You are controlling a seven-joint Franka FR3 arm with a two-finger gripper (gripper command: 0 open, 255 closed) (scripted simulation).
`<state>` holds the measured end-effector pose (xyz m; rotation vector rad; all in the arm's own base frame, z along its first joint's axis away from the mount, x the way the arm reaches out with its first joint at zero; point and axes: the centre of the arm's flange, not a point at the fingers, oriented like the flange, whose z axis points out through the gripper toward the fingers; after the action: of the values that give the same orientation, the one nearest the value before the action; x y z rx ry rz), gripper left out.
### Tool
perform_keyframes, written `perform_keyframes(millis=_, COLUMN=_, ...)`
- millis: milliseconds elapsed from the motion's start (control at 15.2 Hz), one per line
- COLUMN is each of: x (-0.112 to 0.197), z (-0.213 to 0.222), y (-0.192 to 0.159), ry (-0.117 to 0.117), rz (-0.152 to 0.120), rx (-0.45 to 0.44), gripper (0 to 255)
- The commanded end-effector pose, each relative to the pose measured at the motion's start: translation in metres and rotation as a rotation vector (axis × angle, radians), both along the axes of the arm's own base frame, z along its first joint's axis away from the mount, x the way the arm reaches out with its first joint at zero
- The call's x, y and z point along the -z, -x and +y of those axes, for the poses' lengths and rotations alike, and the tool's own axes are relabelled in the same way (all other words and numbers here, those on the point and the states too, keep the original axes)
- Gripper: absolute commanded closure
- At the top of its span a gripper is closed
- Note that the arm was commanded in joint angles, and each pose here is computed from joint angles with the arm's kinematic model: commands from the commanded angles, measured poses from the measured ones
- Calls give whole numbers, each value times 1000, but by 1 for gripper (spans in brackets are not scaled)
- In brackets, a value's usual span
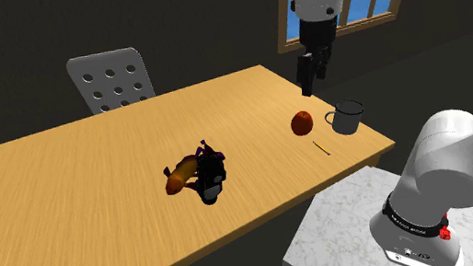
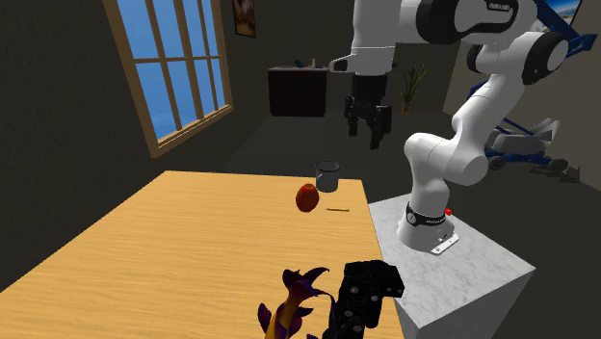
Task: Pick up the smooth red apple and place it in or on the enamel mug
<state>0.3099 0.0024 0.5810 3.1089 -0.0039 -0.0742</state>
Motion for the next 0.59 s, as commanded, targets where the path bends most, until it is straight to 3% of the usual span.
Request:
perform_keyframes(millis=0, x=0, z=0, y=0, ry=0, rz=0, rx=0, gripper=0)
perform_keyframes(millis=528, x=74, z=-77, y=-22, ry=-40, rz=-21, rx=37, gripper=0)
